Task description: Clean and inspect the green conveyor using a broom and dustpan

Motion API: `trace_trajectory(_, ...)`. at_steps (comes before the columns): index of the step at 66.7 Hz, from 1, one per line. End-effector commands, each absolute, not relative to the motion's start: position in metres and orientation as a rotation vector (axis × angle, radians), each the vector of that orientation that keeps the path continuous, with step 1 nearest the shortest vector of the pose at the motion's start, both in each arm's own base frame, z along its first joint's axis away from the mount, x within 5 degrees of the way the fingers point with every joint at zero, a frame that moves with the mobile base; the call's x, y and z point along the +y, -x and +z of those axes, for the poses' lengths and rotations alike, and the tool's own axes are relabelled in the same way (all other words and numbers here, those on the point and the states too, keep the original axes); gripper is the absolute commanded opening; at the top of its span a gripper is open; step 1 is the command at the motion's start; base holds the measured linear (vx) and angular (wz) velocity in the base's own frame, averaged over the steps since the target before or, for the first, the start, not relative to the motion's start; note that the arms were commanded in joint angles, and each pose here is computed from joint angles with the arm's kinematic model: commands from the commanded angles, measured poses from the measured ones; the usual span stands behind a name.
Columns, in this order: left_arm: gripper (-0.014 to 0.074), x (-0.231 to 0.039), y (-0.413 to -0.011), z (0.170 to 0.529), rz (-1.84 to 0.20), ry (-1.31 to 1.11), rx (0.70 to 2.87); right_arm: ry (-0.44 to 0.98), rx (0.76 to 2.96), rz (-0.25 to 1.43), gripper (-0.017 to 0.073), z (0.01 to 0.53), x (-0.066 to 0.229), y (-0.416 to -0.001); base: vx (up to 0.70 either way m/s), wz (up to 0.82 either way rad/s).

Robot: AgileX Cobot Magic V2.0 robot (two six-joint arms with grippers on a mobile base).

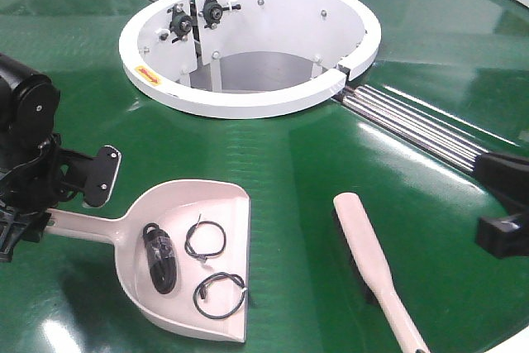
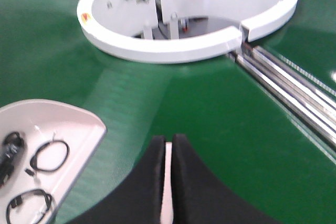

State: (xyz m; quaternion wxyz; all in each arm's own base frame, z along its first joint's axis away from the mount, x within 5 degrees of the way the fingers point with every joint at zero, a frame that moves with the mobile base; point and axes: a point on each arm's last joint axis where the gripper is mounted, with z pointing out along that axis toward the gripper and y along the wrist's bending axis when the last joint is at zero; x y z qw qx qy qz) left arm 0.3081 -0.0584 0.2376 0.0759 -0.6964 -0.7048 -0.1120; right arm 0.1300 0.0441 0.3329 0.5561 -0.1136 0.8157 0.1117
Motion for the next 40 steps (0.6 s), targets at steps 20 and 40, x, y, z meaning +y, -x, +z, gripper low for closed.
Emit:
trace_trajectory(20, -0.0022, -0.061, -0.3044, 0.2557, -0.363, 2.109, -2.147, 0.25, 1.757, 0.272, -0.001, 0.3562, 0.0389, -0.1157, 0.0, 0.0)
trace_trajectory(40, -0.0022, -0.061, -0.3044, 0.2557, -0.363, 2.109, -2.147, 0.25, 1.756, 0.272, -0.001, 0.3563, 0.0389, -0.1157, 0.0, 0.0)
